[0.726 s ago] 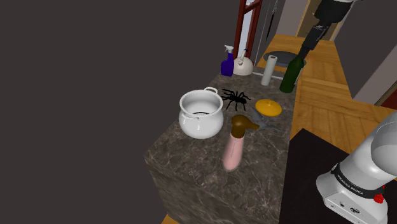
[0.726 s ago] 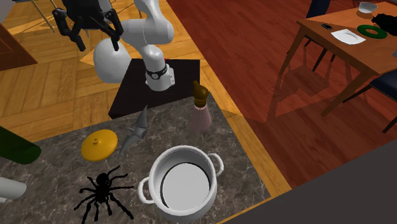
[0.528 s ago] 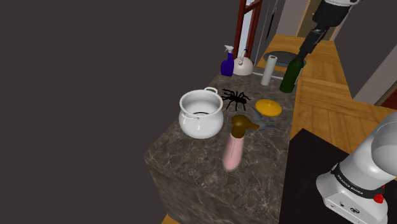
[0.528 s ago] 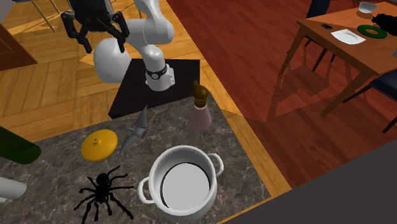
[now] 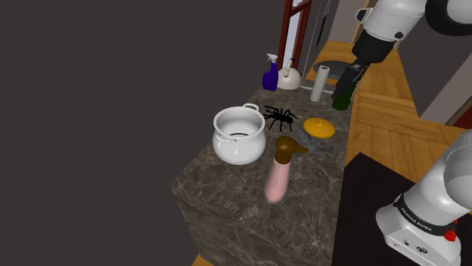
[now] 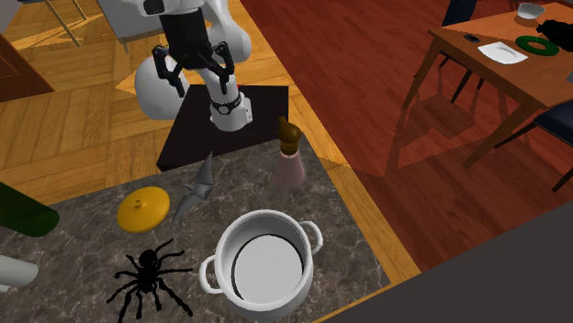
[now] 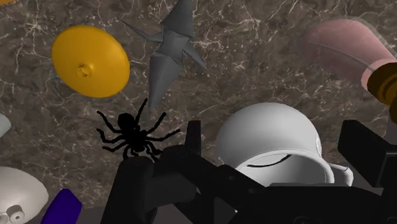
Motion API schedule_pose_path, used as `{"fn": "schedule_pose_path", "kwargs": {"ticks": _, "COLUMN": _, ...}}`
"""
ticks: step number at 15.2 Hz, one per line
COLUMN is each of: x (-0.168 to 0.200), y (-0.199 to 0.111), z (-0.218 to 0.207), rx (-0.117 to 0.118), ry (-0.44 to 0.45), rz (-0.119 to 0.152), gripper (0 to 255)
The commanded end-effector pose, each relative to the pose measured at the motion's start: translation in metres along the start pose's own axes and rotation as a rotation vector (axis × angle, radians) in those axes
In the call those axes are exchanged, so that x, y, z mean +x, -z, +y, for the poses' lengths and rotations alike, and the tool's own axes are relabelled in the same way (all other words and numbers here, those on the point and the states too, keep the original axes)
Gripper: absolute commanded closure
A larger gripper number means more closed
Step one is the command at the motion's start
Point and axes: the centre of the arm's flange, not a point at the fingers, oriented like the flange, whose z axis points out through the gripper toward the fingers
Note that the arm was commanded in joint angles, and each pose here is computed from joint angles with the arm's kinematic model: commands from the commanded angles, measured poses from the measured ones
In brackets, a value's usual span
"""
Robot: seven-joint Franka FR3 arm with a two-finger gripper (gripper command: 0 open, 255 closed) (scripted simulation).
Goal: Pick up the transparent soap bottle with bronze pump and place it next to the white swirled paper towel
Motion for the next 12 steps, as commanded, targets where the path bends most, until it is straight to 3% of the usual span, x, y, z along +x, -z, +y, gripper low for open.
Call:
{"fn": "schedule_pose_path", "kwargs": {"ticks": 1, "x": -0.006, "y": -0.012, "z": -0.021, "rx": 0.015, "ry": -0.005, "rz": 0.014, "gripper": 0}}
{"fn": "schedule_pose_path", "kwargs": {"ticks": 12, "x": -0.020, "y": -0.076, "z": -0.140, "rx": 0.092, "ry": -0.024, "rz": 0.085, "gripper": 0}}
